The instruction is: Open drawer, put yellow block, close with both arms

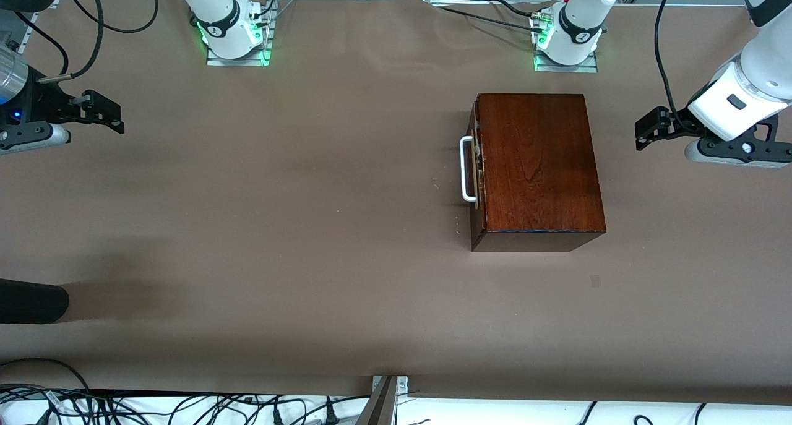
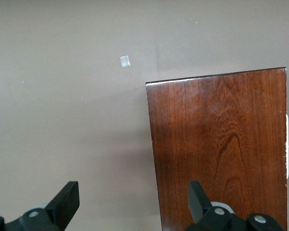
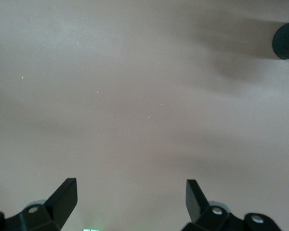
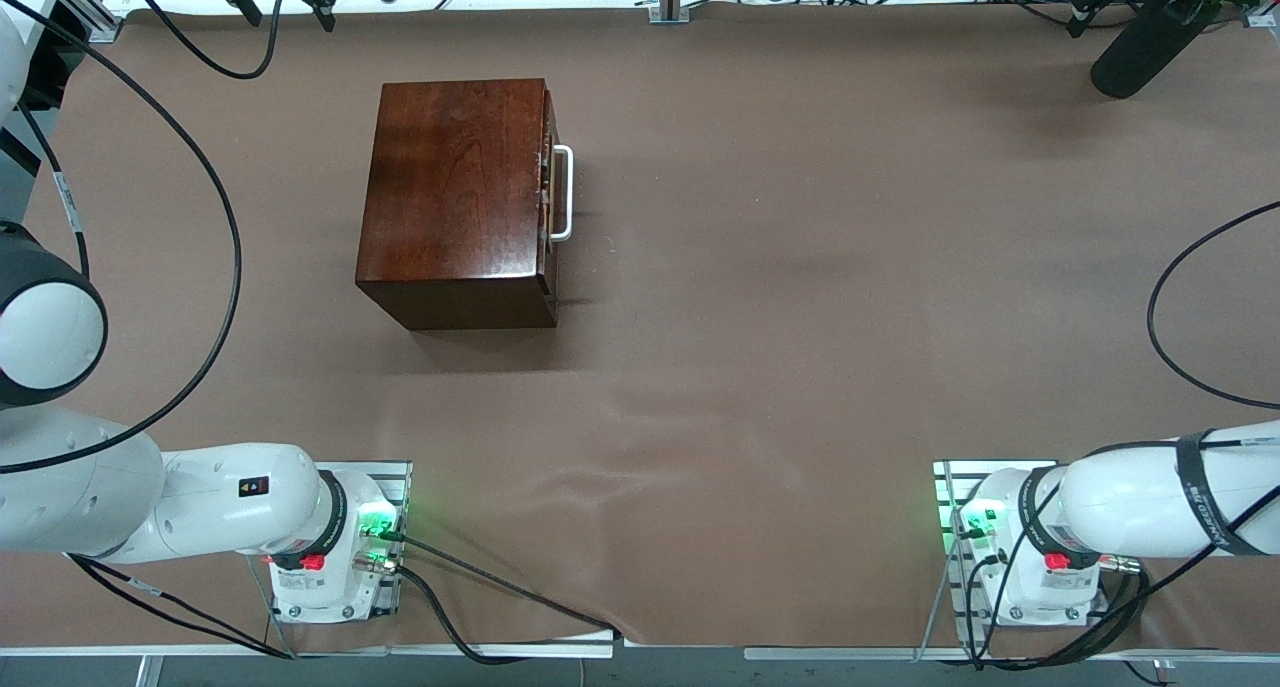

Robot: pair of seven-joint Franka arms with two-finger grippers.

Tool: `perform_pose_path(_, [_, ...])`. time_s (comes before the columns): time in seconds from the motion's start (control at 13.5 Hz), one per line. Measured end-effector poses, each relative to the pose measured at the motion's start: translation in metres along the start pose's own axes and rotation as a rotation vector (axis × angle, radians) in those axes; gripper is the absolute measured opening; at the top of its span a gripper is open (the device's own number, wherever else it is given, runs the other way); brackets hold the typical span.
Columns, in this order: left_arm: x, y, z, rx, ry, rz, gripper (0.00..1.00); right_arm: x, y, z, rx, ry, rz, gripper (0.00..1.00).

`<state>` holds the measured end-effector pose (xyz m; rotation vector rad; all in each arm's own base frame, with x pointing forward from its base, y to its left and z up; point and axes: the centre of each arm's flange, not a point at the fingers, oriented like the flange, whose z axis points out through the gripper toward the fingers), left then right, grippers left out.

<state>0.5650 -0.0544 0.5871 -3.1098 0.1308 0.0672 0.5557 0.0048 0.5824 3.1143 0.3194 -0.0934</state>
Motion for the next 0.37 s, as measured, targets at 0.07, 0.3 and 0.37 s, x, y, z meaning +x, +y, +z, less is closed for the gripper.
perform_pose_path(0.07, [0.0001, -0.0014, 0.0002, 0.002, 0.0, -0.003, 1.0, 0.0, 0.0, 0.0, 0.0, 0.0, 0.0, 1.0])
perform_pose_path(0.3, [0.0002, -0.002, 0.0005, 0.005, -0.001, -0.006, 1.0, -0.0001, 0.0003, 0.0, 0.0, 0.0, 0.001, 1.0])
perform_pose_path(0.37, [0.0002, -0.0006, 0.0005, 0.005, -0.001, -0.003, 1.0, -0.0001, 0.0004, 0.0, 0.0, 0.0, 0.001, 1.0])
